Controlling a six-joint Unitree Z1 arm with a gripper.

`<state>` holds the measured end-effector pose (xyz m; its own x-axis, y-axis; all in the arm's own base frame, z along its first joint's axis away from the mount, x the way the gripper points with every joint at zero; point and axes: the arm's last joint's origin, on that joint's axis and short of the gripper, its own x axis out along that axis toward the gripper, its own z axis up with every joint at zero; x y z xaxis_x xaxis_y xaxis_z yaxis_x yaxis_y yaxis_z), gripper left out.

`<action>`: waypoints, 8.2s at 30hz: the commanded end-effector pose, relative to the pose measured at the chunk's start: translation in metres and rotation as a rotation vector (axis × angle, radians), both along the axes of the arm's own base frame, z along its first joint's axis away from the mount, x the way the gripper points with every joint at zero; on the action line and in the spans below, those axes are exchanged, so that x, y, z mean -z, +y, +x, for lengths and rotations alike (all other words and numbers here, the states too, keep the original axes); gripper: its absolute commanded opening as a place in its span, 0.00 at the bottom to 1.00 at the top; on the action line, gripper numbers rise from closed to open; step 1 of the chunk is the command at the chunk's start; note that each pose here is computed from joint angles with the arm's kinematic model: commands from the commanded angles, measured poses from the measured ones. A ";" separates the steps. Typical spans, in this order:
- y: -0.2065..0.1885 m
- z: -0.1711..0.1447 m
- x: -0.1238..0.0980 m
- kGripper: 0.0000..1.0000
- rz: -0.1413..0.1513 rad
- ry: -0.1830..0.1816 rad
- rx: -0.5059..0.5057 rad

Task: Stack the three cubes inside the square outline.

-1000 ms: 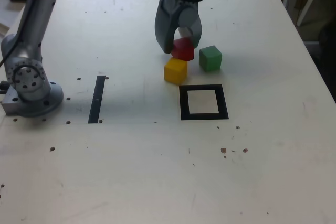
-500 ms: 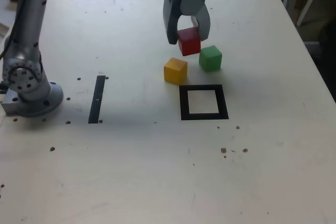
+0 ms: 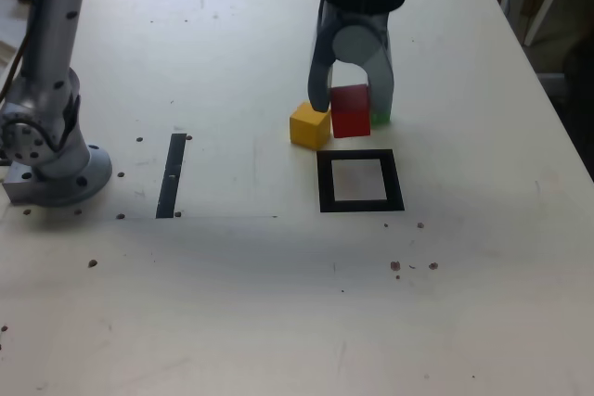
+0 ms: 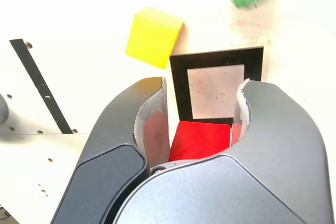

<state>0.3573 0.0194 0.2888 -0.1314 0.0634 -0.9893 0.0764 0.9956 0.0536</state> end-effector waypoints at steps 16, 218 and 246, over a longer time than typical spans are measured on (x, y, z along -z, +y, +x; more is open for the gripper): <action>-0.007 0.010 0.054 0.33 -0.009 0.027 -0.054; -0.053 0.019 0.029 0.99 0.001 0.102 0.082; 0.058 0.014 0.017 0.99 0.024 0.077 -0.151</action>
